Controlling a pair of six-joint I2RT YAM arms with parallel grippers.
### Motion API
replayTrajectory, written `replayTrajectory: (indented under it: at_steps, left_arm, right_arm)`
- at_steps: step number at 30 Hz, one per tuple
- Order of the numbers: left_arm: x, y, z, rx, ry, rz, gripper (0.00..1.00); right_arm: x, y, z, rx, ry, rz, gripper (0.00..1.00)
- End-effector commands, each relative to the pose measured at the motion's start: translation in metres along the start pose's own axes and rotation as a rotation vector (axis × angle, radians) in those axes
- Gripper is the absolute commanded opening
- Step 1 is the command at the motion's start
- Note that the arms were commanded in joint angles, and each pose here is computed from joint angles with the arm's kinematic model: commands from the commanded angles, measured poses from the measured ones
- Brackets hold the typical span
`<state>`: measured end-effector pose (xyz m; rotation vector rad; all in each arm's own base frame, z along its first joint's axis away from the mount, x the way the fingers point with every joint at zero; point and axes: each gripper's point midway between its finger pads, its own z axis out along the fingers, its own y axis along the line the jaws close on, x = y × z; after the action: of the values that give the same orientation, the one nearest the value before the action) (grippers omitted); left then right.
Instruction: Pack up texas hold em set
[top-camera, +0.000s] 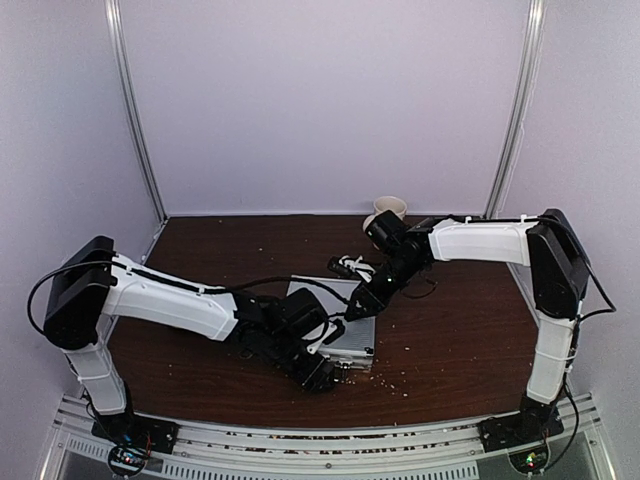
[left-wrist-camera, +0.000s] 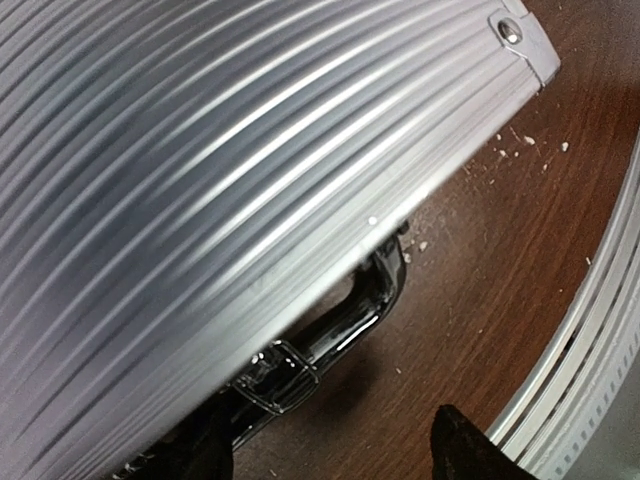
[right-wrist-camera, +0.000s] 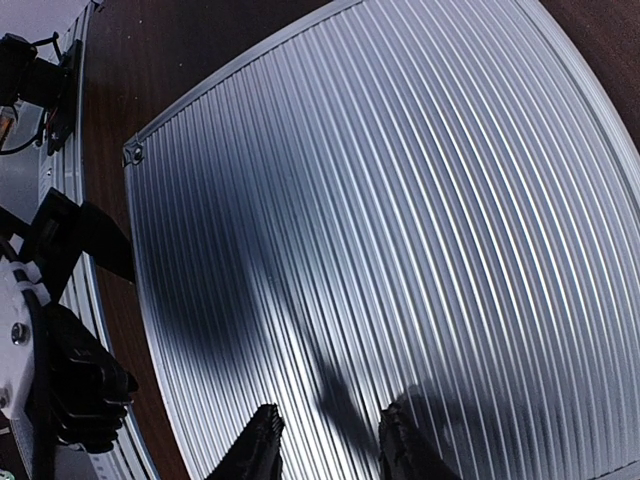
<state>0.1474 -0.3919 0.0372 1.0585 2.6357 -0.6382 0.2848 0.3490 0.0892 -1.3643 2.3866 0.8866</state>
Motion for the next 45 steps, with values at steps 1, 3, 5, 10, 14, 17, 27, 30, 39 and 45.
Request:
replayTrajectory:
  at_steps: [1,3,5,10,14,17,27,30,39,45]
  left_arm:
    - [-0.011,0.005,0.009,-0.034,-0.009,0.018,0.7]
    - [-0.012,0.003,0.011,-0.027,-0.004,0.033,0.7]
    - [-0.014,-0.001,0.011,-0.012,-0.003,0.053,0.7]
    - [-0.024,-0.008,0.008,0.014,-0.025,0.094,0.69]
    - [-0.036,-0.016,-0.003,0.041,-0.086,0.112,0.68]
    - [-0.044,-0.023,-0.011,0.069,-0.125,0.131,0.68]
    - [-0.064,-0.028,-0.043,0.062,-0.255,0.152,0.68]
    - [-0.065,-0.023,-0.042,0.033,-0.252,0.149,0.68]
    - [-0.028,-0.016,-0.059,0.054,-0.218,0.143,0.59]
    - [-0.011,-0.015,-0.026,0.06,-0.059,0.22,0.12]
  right_arm:
    - [0.017,-0.01,0.01,0.029,0.066,0.02,0.34]
    - [0.018,-0.01,0.01,0.029,0.068,0.021,0.35]
    - [0.018,-0.011,0.01,0.029,0.069,0.021,0.35]
    - [0.018,-0.012,0.01,0.035,0.072,0.019,0.35]
    - [0.019,-0.013,0.01,0.042,0.073,0.019,0.35]
    - [0.02,-0.014,0.011,0.044,0.076,0.019,0.35]
    - [0.02,-0.015,0.011,0.052,0.08,0.018,0.35]
    - [0.021,-0.016,0.012,0.052,0.083,0.02,0.36]
    - [0.021,-0.014,0.011,0.046,0.082,0.019,0.36]
    - [0.022,-0.015,0.013,0.045,0.087,0.02,0.35]
